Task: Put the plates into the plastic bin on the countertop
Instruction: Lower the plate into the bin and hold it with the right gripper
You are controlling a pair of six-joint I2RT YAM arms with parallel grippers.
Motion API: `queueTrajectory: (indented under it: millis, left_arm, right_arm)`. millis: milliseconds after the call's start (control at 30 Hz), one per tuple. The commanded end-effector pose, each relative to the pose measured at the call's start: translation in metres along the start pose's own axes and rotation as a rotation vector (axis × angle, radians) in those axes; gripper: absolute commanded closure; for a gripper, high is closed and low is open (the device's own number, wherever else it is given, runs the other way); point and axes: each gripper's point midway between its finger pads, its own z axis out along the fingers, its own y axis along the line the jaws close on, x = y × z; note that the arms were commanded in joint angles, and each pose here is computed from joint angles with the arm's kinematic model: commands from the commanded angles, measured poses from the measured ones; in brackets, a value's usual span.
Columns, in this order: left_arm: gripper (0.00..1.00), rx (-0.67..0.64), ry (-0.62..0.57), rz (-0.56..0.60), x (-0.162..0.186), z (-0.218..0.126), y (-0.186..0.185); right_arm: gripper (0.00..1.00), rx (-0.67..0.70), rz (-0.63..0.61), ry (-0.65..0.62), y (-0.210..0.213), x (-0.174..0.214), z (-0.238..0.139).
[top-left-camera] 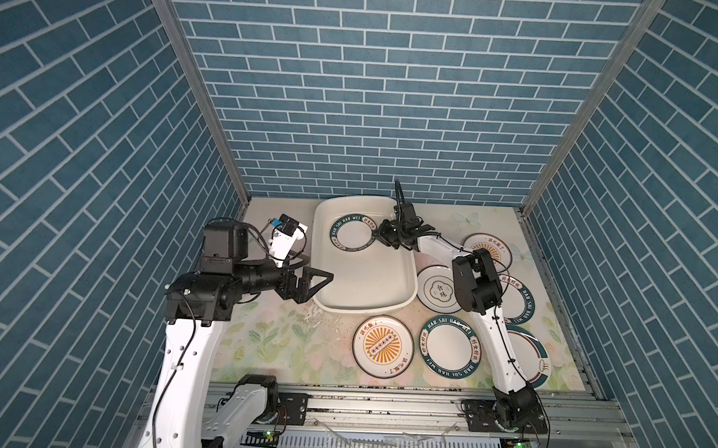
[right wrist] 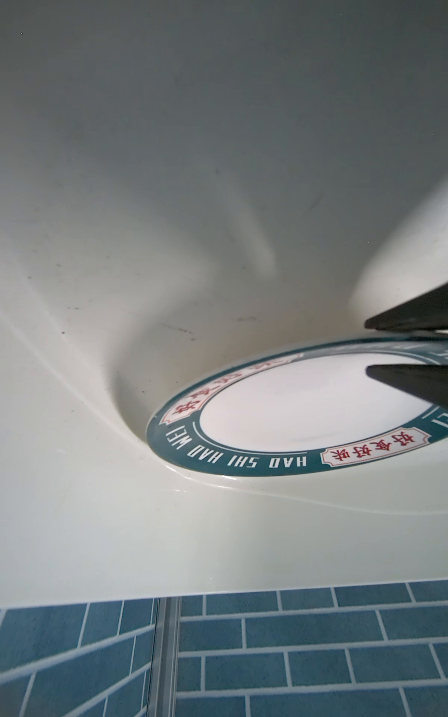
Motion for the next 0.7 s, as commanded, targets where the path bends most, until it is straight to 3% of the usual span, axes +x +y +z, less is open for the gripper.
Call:
queueTrajectory:
  millis: [0, 667]
  left_arm:
    - [0.00, -0.007, -0.006, 0.011, 0.000, -0.003, -0.002]
    - [0.00, -0.021, -0.016, 0.007, 0.002, -0.003, 0.001]
  right_arm:
    - [0.80, 0.016, 0.039, -0.001, -0.011, 0.001, 0.005]
    - [0.63, 0.113, 0.032, -0.026, -0.020, 0.002, -0.017]
